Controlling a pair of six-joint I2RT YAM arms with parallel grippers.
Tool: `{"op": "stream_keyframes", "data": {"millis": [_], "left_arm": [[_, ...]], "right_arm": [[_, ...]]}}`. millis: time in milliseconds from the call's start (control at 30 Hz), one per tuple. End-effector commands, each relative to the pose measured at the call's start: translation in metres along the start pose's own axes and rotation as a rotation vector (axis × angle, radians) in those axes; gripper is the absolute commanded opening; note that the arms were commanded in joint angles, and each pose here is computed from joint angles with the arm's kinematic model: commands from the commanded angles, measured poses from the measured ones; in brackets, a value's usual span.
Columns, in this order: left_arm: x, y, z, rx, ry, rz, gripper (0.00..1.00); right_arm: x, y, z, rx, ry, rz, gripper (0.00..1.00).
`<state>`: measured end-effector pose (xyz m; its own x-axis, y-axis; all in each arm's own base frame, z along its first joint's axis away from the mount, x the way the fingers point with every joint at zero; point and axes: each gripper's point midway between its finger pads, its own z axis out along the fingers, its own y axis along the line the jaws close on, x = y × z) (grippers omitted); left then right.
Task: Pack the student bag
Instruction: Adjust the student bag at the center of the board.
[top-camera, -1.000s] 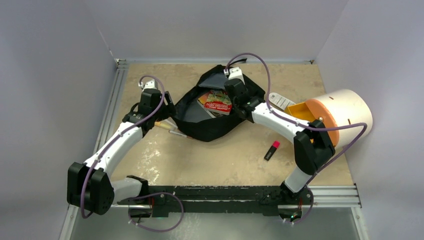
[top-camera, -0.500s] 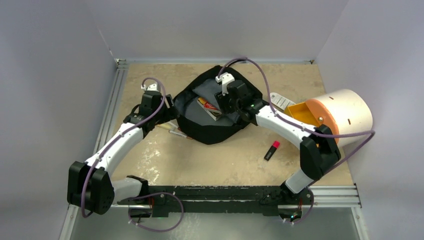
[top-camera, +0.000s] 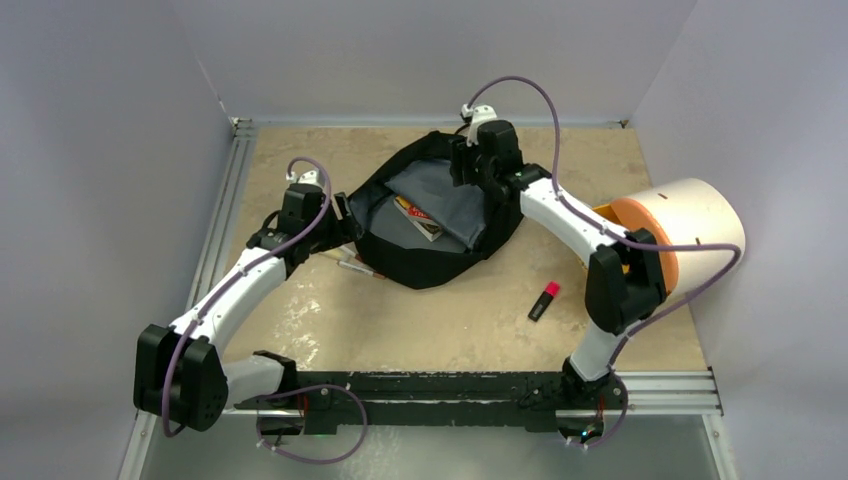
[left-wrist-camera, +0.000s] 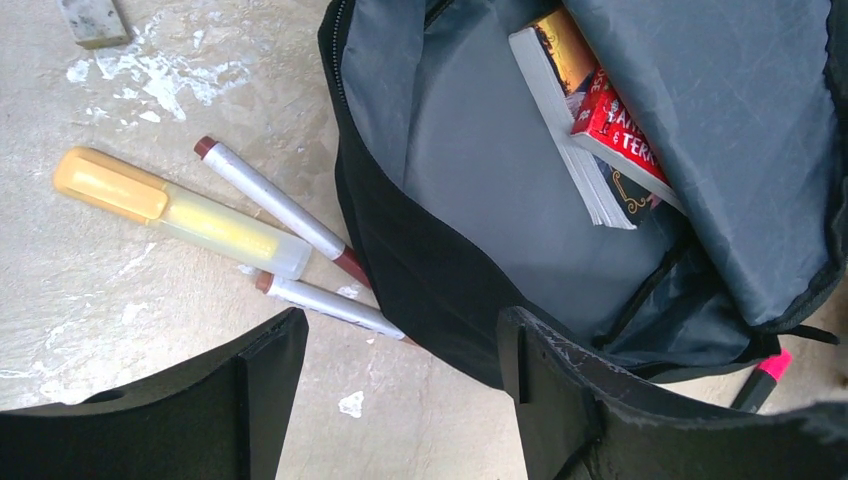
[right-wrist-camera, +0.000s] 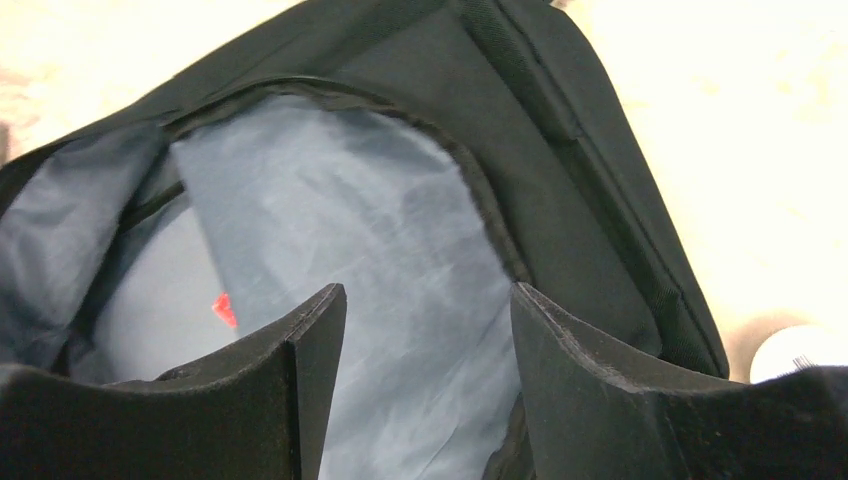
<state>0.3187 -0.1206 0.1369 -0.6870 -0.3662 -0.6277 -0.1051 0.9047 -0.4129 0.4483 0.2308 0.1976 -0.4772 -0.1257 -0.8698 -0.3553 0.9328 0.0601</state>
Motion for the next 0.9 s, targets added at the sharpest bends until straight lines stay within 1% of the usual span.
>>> {"op": "stream_keyframes", "data": {"millis": [0,133,333,467,767,867], "left_arm": [[-0.009,-0.010,-0.007,0.055,-0.037,-0.007,0.69],[-0.006,-0.010,-0.008,0.060,-0.029,-0.007,0.69],[-0.003,-0.010,-0.009,0.066,-0.018,-0.007,0.69],[-0.002,-0.010,-0.009,0.069,-0.015,-0.008,0.69],[0.000,-0.009,-0.013,0.066,-0.013,-0.005,0.68],[0.002,-0.008,-0.013,0.065,-0.013,-0.005,0.68]], "right_arm": [[-0.014,-0.004,0.020,-0.101,-0.001,0.026,0.64],[-0.012,-0.015,0.039,-0.121,0.027,0.028,0.66],[-0.008,-0.025,0.060,-0.138,0.050,0.010,0.66],[-0.005,-0.023,0.069,-0.172,0.050,0.000,0.65],[0.006,-0.023,0.092,-0.200,0.085,-0.016,0.63],[0.009,-0.021,0.095,-0.216,0.097,-0.019,0.59]]}}
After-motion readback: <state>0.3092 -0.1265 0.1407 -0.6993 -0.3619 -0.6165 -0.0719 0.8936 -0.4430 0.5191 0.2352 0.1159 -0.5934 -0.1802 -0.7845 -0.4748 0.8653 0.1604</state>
